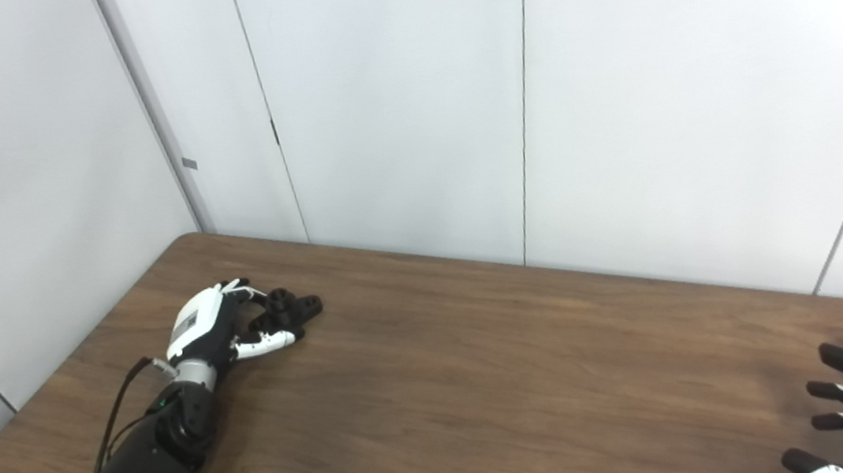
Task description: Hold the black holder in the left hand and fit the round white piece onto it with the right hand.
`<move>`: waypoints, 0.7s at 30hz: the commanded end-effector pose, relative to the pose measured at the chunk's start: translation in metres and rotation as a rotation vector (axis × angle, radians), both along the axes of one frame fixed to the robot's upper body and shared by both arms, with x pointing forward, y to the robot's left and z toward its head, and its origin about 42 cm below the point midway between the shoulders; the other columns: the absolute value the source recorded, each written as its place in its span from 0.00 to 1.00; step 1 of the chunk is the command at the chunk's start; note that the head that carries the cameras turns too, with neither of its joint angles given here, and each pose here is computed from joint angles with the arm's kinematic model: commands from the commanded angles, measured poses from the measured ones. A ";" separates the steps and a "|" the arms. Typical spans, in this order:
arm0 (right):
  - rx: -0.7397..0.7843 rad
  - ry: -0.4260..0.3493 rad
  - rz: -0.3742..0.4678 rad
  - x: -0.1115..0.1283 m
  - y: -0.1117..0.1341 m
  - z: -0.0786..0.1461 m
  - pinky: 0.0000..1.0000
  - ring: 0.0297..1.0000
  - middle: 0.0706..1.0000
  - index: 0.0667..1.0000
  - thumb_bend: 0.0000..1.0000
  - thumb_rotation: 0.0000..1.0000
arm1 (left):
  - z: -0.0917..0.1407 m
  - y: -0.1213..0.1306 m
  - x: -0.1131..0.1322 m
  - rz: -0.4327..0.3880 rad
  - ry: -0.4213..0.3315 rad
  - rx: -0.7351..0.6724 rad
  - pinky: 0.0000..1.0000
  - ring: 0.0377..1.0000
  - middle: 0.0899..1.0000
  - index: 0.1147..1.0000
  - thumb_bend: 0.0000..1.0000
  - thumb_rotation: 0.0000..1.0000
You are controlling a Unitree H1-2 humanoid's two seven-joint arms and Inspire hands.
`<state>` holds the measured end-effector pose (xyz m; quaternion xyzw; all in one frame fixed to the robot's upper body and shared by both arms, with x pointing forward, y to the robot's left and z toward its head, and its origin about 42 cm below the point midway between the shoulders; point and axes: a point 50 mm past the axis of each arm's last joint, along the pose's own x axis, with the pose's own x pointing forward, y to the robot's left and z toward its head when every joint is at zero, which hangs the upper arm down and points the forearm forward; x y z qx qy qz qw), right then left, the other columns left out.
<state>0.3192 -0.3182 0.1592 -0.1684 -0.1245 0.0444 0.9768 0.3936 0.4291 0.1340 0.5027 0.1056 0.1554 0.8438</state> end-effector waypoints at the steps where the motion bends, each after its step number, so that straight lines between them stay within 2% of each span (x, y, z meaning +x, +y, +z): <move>1: -0.022 -0.081 0.006 0.004 -0.007 0.023 0.64 0.77 0.88 0.84 0.77 0.37 | -0.020 0.011 -0.011 0.051 0.130 0.047 0.99 1.00 0.94 0.61 0.85 0.29; 8: -0.032 -0.083 0.000 0.003 -0.007 0.025 0.61 0.75 0.86 0.83 0.78 0.36 | -0.022 0.014 -0.013 0.055 0.140 0.079 0.94 1.00 0.94 0.61 0.86 0.29; 13: -0.036 -0.083 -0.009 0.003 -0.008 0.025 0.63 0.76 0.85 0.82 0.78 0.35 | -0.023 0.016 -0.016 0.059 0.145 0.069 0.94 1.00 0.94 0.60 0.85 0.27; 15: -0.033 -0.079 -0.009 0.003 -0.008 0.025 0.63 0.76 0.84 0.82 0.77 0.34 | -0.023 0.016 -0.017 0.060 0.142 0.061 0.96 1.00 0.93 0.55 0.84 0.23; 16: -0.031 -0.077 -0.008 0.003 -0.008 0.025 0.63 0.76 0.85 0.82 0.77 0.33 | -0.024 0.016 -0.018 0.060 0.135 0.056 0.96 1.00 0.92 0.49 0.69 0.15; 17: -0.030 -0.079 -0.008 0.003 -0.008 0.025 0.64 0.76 0.85 0.82 0.76 0.32 | -0.024 0.016 -0.018 0.061 0.128 0.051 0.97 1.00 0.91 0.45 0.59 0.10; 21: -0.033 -0.082 -0.009 0.003 -0.009 0.026 0.65 0.76 0.85 0.83 0.77 0.33 | -0.028 0.016 -0.019 0.069 0.106 0.043 0.96 0.97 0.86 0.42 0.53 0.06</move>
